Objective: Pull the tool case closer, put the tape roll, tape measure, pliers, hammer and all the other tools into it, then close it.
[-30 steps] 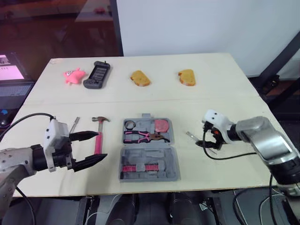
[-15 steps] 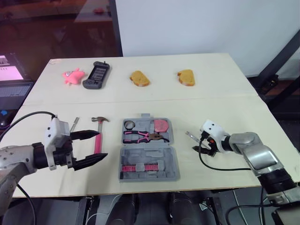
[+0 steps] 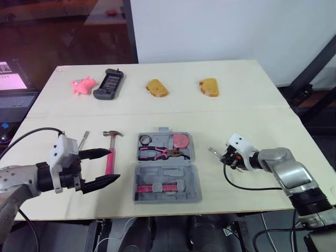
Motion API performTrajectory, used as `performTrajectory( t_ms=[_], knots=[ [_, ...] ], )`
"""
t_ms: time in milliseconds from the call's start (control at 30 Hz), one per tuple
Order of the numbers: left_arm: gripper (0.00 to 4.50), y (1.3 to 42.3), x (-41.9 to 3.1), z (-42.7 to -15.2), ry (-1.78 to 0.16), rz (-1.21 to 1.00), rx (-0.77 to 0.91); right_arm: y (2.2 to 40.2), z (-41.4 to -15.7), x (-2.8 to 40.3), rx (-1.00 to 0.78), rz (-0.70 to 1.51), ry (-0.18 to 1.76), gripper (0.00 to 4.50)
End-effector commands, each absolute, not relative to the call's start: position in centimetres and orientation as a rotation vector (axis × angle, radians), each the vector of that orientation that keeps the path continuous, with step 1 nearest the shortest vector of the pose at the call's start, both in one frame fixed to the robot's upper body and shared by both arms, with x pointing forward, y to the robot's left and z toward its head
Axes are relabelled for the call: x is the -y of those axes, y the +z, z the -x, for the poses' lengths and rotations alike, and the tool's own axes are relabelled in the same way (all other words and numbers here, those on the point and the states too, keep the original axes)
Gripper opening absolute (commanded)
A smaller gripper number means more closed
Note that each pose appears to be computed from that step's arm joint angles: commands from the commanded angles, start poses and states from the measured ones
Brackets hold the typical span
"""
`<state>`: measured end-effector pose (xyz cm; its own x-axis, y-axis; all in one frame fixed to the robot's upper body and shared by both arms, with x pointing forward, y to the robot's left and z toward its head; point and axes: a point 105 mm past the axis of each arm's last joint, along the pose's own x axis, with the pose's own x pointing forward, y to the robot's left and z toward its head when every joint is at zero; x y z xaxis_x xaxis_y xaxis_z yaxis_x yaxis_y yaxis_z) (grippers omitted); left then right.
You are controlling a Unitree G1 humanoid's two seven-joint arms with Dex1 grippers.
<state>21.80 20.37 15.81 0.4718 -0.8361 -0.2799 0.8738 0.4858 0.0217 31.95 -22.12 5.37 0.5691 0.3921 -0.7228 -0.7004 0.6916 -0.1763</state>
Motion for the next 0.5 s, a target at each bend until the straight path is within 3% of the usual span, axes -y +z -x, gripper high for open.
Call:
performTrajectory(
  t_ms=[33, 133, 367, 500],
  knots=[
    [4.50, 16.6, -20.4, -22.0, -1.055, -0.210, -0.215, 5.5, -31.9, 22.5, -0.714, 0.454, 0.651, 0.91],
    [4.50, 16.5, -20.5, -21.9, -1.054, -0.208, -0.214, 5.7, -32.1, 22.3, -0.711, 0.446, 0.649, 0.01],
    [4.50, 16.2, -21.2, -21.4, -1.028, -0.205, -0.214, 10.6, -33.3, 20.4, -0.625, 0.450, 0.685, 0.01],
    [4.50, 16.0, -21.6, -21.2, -1.013, -0.210, -0.212, 13.5, -33.1, 18.1, -0.618, 0.512, 0.804, 0.01]
  ],
)
